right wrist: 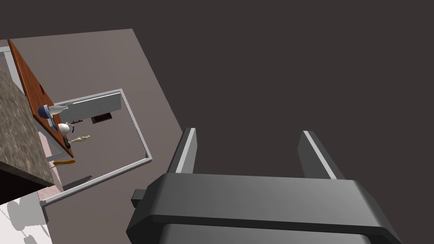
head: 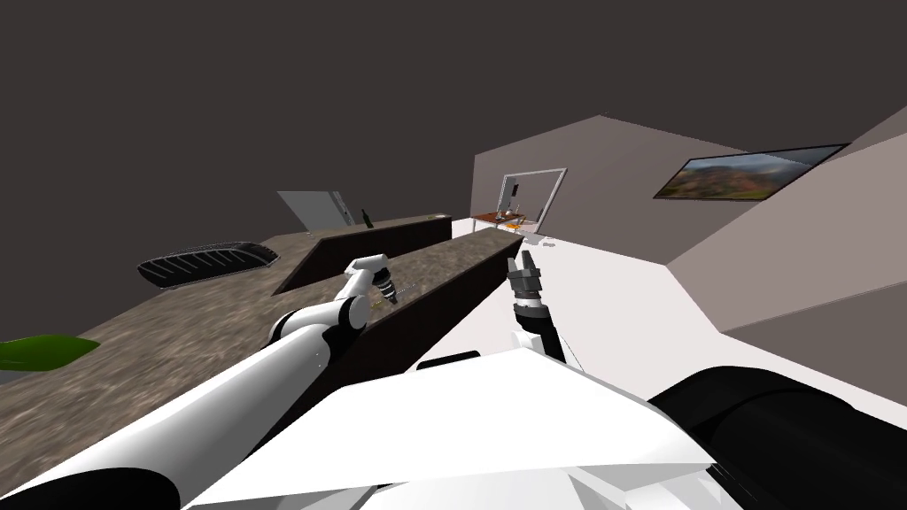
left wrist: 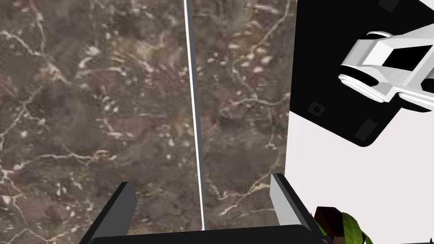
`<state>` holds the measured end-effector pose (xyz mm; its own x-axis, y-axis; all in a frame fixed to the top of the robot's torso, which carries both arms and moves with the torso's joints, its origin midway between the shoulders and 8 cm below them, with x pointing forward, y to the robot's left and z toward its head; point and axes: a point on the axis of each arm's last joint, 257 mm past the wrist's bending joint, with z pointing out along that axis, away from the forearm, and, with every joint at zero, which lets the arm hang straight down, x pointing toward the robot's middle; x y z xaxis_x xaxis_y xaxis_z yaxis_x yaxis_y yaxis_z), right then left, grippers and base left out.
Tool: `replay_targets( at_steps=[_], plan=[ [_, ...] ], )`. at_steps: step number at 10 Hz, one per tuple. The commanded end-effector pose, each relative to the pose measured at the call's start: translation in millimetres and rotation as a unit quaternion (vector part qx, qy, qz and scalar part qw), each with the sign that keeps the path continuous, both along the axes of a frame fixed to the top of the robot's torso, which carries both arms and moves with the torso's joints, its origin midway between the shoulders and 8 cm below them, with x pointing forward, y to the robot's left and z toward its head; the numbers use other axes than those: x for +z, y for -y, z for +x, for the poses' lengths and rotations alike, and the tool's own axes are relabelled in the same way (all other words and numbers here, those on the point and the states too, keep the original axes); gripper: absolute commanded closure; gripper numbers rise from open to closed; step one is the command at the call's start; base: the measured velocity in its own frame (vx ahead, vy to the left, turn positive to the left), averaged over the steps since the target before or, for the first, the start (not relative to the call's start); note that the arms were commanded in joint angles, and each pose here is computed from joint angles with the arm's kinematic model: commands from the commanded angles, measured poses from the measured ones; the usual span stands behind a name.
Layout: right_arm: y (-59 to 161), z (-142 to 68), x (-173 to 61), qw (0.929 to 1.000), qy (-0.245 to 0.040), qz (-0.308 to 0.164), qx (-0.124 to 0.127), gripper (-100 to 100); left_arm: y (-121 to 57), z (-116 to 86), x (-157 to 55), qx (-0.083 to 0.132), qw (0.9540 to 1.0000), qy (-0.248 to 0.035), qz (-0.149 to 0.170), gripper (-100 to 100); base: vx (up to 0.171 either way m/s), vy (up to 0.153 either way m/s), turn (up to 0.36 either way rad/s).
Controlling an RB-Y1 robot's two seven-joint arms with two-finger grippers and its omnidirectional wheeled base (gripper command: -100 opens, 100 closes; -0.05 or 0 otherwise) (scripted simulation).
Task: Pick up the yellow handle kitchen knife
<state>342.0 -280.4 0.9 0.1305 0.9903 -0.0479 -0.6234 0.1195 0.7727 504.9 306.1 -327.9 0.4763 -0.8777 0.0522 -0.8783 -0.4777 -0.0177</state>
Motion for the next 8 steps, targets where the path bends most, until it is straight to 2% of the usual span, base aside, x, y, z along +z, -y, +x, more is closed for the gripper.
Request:
replay_targets(
  at_steps=[1, 2, 3, 4, 5, 6, 8],
  plan=[
    [0.0, 0.0, 0.0, 1.0000, 0.000, 0.000, 0.000, 0, 0.0, 0.0, 0.0, 0.000, 1.0000, 0.000, 0.000, -100, 0.021, -0.001, 0.001],
    [0.0, 0.0, 0.0, 1.0000, 0.000, 0.000, 0.000, 0, 0.1, -0.5, -0.1, 0.000, 1.0000, -0.001, 0.000, 0, 0.000, 0.000, 0.000],
    [0.0, 0.0, 0.0, 1.0000, 0.000, 0.000, 0.000, 0, 0.4, -3.4, -12.0, -0.001, 1.0000, -0.001, 0.000, -100, 0.018, -0.003, 0.007],
    [0.0, 0.0, 0.0, 1.0000, 0.000, 0.000, 0.000, 0, 0.6, -5.3, -19.1, -0.001, 1.0000, 0.000, 0.000, -100, 0.025, -0.008, 0.009],
    [0.0, 0.0, 0.0, 1.0000, 0.000, 0.000, 0.000, 0, -0.6, -4.1, -13.9, -0.001, 1.0000, -0.002, 0.000, -100, 0.010, -0.004, 0.003],
    [0.0, 0.0, 0.0, 1.0000, 0.000, 0.000, 0.000, 0, -0.8, -3.6, -14.7, -0.001, 1.0000, -0.001, 0.000, 100, 0.000, 0.000, 0.000],
    [0.0, 0.0, 0.0, 1.0000, 0.000, 0.000, 0.000, 0, 0.1, -5.0, -15.4, -0.001, 1.0000, -0.004, -0.001, 100, 0.000, 0.000, 0.000]
  ],
)
